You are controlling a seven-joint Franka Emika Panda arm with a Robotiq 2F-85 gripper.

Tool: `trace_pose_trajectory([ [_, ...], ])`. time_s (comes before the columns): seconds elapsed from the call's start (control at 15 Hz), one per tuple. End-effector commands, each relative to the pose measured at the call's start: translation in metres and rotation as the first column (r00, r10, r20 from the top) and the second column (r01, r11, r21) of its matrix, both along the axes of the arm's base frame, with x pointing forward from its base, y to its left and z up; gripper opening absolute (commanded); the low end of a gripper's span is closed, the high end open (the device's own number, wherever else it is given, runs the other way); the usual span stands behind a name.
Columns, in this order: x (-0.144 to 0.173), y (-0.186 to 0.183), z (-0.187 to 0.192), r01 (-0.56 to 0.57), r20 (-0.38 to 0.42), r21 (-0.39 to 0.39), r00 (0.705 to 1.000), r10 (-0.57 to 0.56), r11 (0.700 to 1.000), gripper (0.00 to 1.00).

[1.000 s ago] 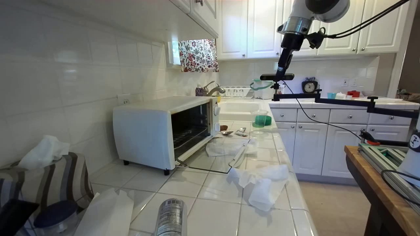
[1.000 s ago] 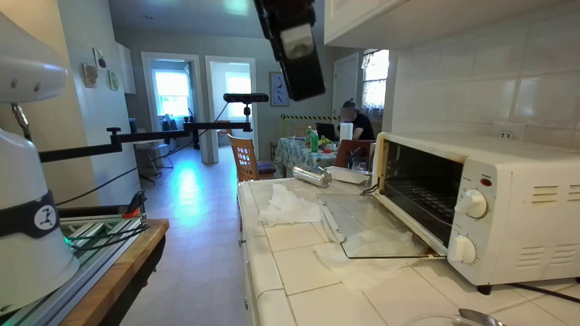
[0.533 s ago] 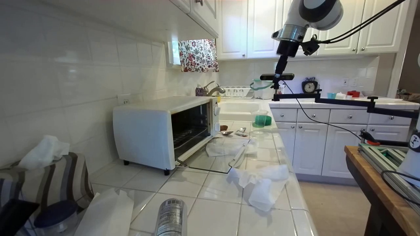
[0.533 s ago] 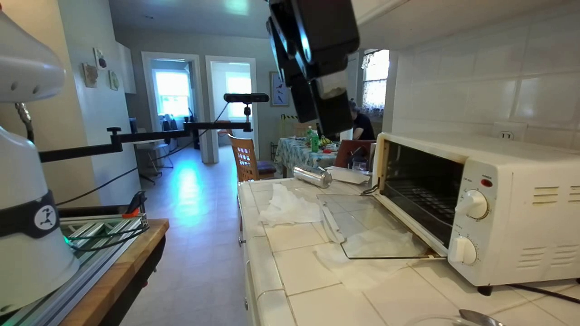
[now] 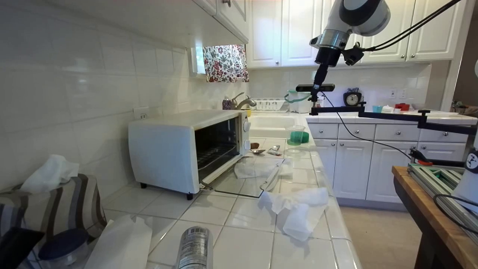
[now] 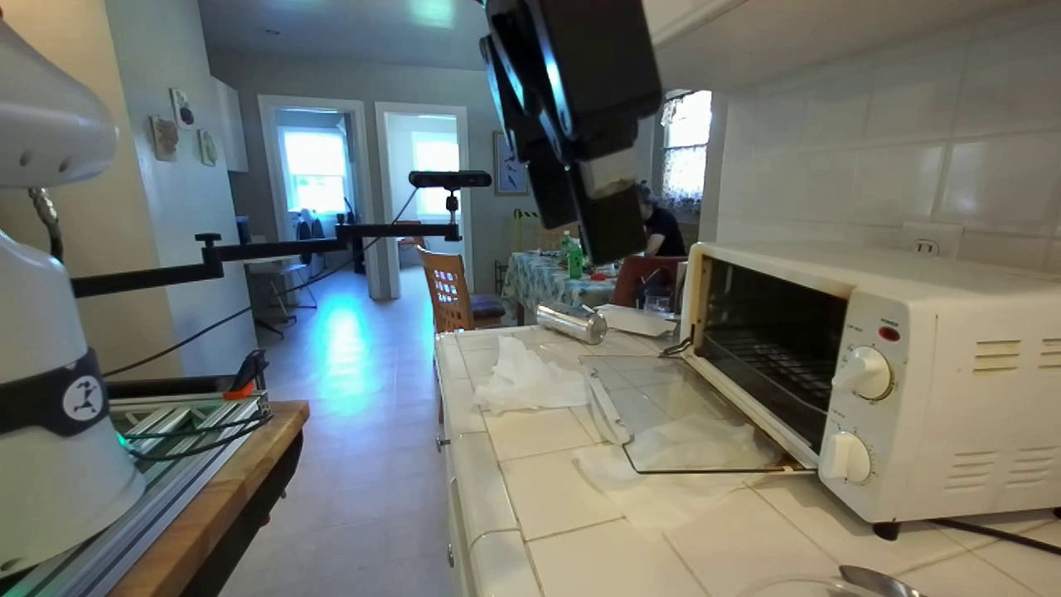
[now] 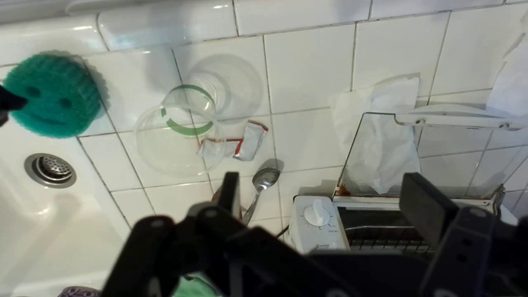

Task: Place the brown object to the right of the oven in the oven

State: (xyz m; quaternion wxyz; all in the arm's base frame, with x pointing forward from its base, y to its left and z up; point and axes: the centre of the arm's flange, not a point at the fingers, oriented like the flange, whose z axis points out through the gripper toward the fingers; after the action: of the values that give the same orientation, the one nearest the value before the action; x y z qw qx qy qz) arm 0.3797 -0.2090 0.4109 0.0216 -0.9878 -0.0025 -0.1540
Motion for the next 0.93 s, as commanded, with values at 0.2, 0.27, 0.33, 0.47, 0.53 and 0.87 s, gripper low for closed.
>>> trace_pose_trajectory([
  [0.2,0.009,-0.044,-0.016,-0.093,0.057,0.114,0.995,0.087,0.989,1.0],
  [0.27,0.009,-0.045,-0.015,-0.11,0.067,0.121,0.992,0.103,0.987,1.0],
  [0.33,0.011,-0.047,-0.017,-0.12,0.07,0.123,0.991,0.112,0.985,1.0],
  [0.47,0.015,-0.048,-0.018,-0.139,0.062,0.135,0.989,0.132,0.981,1.0],
  [0.53,0.018,-0.05,-0.021,-0.137,0.044,0.141,0.99,0.132,0.98,1.0],
  [0.87,0.034,-0.07,-0.039,-0.096,-0.083,0.14,0.991,0.108,0.986,1.0],
])
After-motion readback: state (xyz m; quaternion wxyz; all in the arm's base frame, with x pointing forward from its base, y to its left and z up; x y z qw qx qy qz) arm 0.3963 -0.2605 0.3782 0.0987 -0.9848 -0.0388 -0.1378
